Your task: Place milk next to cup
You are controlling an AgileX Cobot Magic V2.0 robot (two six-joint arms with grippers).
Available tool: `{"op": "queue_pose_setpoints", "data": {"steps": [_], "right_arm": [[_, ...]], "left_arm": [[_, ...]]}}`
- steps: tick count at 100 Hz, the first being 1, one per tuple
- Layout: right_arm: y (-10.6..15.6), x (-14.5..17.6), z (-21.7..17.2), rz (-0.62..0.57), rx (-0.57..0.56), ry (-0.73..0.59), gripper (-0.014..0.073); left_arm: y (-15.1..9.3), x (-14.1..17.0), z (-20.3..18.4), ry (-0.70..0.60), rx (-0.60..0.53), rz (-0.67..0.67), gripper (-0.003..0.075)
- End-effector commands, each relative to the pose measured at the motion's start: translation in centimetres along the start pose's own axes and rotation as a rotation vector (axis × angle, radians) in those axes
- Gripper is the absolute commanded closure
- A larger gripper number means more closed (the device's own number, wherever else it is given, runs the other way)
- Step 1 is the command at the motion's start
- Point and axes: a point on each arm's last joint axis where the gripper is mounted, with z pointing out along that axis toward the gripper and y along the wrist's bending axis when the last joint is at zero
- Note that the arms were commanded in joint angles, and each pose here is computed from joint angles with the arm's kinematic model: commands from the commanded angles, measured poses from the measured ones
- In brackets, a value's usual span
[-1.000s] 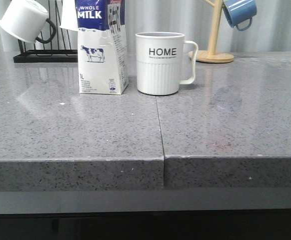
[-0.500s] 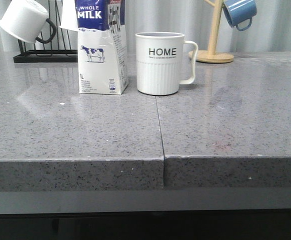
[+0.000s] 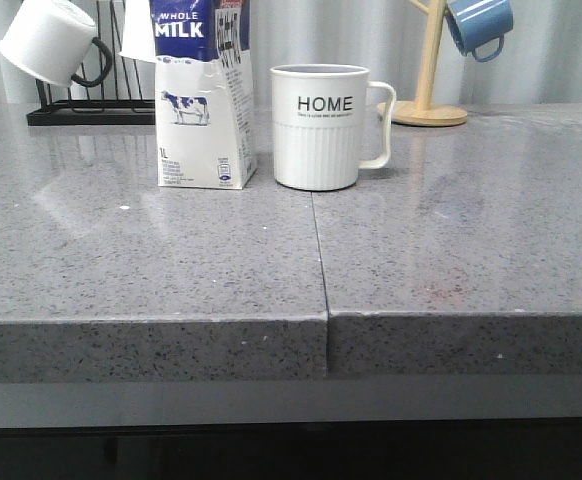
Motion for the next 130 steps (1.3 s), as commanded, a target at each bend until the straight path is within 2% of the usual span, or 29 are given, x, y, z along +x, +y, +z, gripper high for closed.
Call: {"op": "queue_pose_setpoints", "data": {"steps": [1,35,130], "right_arm": [[0.2,-0.3,-0.3,-0.041,-0.039,-0.098,0.0715],[0.1,3.8,-0.1,-0.008,-0.051,-0.084,0.0715],[-0.1,3.8,-0.1,-0.019,-0.016,-0.075,0.0715]], "left_arm": [[-0.1,0.9,-0.1,-0.052,0.015,-0.009,0.0741],[-0.1,0.9,-0.1,-0.052,0.015,-0.009,0.0741],[-0.1,0.9,-0.1,-0.052,0.015,-0.009,0.0741]]}}
